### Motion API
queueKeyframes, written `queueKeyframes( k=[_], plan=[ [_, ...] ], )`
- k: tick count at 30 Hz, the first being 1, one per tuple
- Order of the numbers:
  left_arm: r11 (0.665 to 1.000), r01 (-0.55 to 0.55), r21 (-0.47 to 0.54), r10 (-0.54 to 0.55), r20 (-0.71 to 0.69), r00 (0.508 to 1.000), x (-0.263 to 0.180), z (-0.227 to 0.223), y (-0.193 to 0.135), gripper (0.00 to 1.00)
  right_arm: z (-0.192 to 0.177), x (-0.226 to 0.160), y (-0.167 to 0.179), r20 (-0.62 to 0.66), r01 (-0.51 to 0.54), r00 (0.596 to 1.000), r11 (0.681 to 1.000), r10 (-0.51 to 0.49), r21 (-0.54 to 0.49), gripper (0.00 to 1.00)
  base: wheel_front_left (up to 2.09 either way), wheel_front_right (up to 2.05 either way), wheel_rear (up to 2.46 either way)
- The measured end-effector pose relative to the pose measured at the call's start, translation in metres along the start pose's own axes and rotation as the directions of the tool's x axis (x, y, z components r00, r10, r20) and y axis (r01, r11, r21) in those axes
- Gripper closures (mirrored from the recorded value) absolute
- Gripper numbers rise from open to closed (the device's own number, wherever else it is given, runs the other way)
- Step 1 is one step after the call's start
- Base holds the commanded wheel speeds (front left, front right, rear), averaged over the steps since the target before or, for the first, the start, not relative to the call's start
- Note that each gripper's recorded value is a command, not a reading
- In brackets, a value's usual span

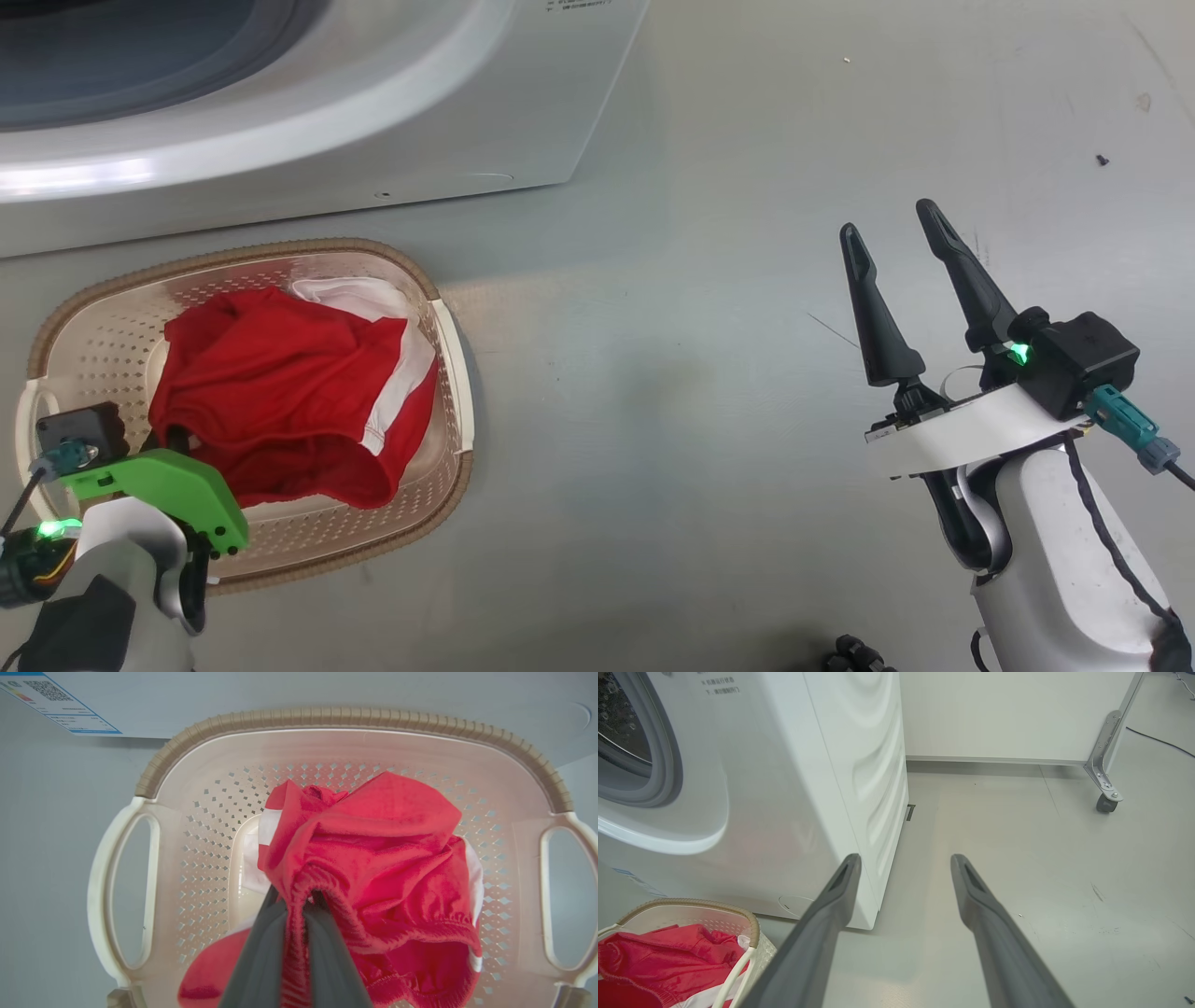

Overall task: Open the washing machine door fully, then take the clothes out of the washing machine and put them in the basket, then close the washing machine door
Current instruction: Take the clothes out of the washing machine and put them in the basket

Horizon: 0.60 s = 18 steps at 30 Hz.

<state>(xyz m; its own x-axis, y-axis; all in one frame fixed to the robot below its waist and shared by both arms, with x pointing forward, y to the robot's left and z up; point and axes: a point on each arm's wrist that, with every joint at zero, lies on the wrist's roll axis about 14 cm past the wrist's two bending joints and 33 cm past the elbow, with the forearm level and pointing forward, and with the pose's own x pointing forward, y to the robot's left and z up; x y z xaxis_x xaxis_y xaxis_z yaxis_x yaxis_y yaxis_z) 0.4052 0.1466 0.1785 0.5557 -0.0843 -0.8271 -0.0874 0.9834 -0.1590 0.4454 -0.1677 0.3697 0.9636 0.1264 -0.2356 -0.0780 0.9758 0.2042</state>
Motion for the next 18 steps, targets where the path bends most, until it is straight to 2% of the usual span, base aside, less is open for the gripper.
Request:
queueKeyframes(
  k=[4,6,7,18],
  plan=[
    [1.000,0.010,-0.012,-0.010,0.013,1.000,0.0020,0.0051,-0.0069,1.00,0.0003,0.0007,0.0016,0.001,-0.005,1.000,1.000,0.005,0.000,0.00,0.00,0.00,0.00],
    [1.000,0.013,-0.016,-0.013,0.023,1.000,0.0027,0.0083,-0.0087,0.36,0.0004,0.0010,0.0023,0.002,-0.007,1.000,1.000,0.007,0.001,0.00,0.00,0.00,0.00],
    [1.000,0.016,-0.021,-0.015,0.024,1.000,0.0027,0.0084,-0.0086,0.00,0.0005,0.0010,0.0027,0.002,-0.008,1.000,1.000,0.008,0.001,0.00,0.00,0.00,0.00],
    [1.000,0.007,-0.029,-0.006,0.024,1.000,-0.0061,0.0052,-0.0030,0.00,0.0086,-0.0002,0.0064,0.021,-0.015,1.000,1.000,0.015,0.001,0.00,0.00,0.00,0.00]
  ],
)
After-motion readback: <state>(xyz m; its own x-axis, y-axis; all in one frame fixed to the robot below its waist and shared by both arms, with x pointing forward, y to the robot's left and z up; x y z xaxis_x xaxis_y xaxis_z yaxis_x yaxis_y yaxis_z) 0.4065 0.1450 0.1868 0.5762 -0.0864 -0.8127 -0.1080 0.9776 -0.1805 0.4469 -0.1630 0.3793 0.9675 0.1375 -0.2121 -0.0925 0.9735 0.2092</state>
